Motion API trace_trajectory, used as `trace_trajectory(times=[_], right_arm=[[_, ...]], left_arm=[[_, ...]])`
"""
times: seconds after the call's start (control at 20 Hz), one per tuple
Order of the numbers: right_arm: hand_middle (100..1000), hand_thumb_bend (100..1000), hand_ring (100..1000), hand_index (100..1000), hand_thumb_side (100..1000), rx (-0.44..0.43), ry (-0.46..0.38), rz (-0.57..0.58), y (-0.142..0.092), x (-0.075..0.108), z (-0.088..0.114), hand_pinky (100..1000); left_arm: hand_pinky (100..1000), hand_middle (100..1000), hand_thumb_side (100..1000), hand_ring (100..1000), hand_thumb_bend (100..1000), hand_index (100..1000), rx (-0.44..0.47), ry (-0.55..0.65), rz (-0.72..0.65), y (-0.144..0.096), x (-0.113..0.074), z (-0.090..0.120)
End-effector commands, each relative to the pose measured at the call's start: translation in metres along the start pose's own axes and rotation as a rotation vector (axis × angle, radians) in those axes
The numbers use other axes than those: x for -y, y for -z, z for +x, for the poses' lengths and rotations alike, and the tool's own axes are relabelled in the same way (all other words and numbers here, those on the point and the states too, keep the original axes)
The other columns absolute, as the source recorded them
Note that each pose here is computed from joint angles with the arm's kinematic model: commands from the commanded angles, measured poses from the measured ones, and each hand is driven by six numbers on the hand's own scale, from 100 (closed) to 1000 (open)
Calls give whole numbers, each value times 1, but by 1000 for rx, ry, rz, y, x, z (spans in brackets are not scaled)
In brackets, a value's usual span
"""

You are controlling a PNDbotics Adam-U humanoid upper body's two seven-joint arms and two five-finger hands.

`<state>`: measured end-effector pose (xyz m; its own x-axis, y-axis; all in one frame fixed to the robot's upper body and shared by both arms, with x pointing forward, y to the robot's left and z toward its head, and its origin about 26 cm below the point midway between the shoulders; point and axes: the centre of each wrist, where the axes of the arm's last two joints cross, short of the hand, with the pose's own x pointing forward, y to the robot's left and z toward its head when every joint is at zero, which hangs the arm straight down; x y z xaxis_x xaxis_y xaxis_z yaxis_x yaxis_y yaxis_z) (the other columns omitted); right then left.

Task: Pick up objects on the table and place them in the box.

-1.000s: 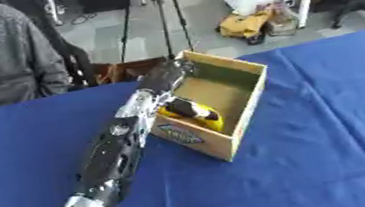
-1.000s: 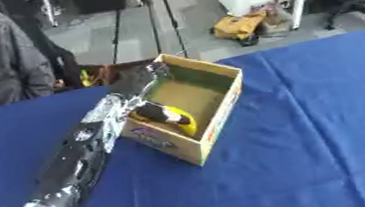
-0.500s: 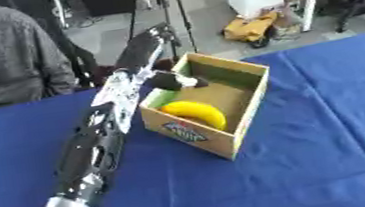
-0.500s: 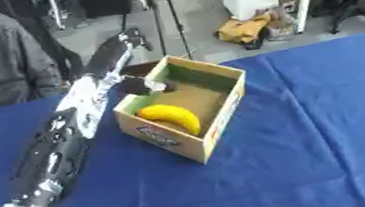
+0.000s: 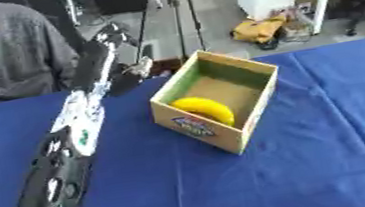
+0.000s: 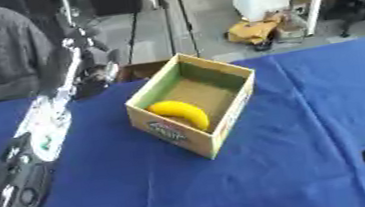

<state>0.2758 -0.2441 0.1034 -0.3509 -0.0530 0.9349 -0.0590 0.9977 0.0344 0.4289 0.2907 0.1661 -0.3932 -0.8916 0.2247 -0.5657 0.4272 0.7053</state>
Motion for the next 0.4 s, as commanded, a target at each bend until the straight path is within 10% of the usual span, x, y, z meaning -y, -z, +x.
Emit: trace_trajectory(times=[0.05, 0.4], right_arm=[[548, 100, 610, 664, 919, 16, -15, -7, 2, 5, 4, 683], [547, 100, 609, 664, 919, 6, -9, -19, 0, 6, 1, 682]], left_arm=[[703, 717, 875, 732, 535, 584, -47, -26, 47, -5, -17, 1], [690, 693, 911, 711, 500, 558, -232, -94, -46, -57, -25, -9]])
